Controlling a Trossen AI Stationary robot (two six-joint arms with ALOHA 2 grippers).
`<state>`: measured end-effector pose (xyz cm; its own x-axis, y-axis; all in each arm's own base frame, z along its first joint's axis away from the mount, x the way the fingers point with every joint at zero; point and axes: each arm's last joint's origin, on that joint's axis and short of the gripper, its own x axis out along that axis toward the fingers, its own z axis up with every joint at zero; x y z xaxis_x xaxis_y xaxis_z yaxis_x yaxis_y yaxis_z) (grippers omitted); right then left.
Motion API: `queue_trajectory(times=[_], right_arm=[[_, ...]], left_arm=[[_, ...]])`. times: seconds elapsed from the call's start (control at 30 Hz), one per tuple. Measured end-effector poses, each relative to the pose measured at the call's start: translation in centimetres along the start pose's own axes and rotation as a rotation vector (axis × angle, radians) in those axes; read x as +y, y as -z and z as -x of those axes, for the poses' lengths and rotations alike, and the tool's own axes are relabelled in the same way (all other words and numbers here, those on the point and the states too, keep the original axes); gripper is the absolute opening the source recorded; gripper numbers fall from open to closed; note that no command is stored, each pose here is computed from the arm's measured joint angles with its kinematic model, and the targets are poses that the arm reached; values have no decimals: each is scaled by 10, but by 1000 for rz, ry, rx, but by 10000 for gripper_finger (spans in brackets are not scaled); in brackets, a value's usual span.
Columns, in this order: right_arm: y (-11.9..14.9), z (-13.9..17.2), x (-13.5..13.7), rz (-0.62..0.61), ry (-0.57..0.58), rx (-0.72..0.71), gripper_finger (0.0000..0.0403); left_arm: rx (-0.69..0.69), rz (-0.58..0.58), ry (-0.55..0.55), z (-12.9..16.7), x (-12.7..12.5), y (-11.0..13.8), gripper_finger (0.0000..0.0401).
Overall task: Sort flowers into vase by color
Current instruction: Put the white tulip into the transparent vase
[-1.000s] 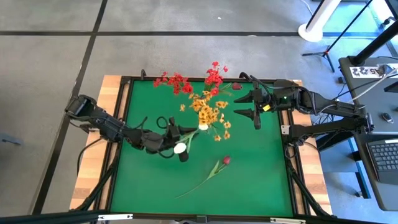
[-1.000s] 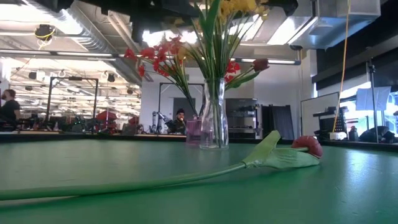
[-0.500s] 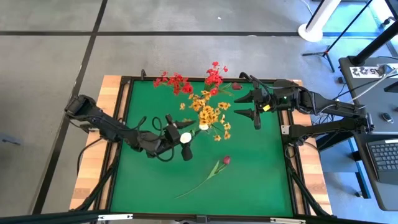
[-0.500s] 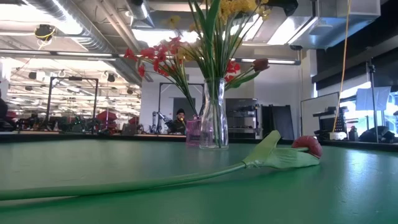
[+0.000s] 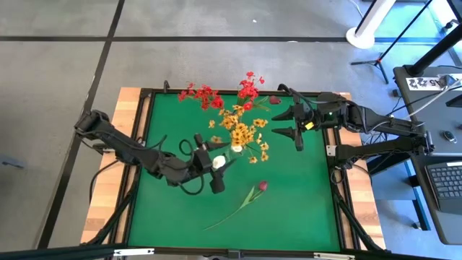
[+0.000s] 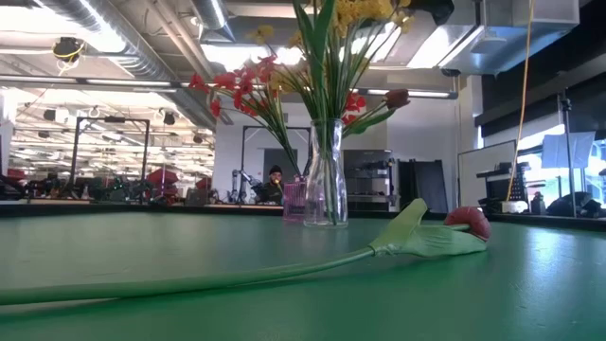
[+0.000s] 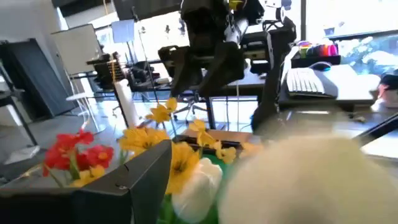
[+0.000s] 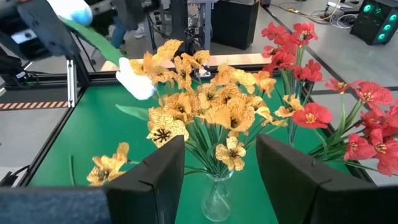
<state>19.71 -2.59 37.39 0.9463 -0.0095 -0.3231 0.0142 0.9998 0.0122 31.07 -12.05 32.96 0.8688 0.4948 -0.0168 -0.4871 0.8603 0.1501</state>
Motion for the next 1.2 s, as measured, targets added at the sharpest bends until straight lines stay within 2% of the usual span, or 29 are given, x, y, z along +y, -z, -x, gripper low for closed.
queue_trajectory(times=[0.4,0.67,0.97,1.2], right_arm=[[2,0,0,-9,-1,19,198],[2,0,0,-12,0,19,198],[2,0,0,-13,0,25,198],[5,5,1,-44,-4,50,198]], left_arm=[[-51,48,-23,28,40,-41,250],[-82,40,-35,41,57,-56,250],[-54,20,-152,91,73,-74,250],[8,3,-173,140,64,-66,250]])
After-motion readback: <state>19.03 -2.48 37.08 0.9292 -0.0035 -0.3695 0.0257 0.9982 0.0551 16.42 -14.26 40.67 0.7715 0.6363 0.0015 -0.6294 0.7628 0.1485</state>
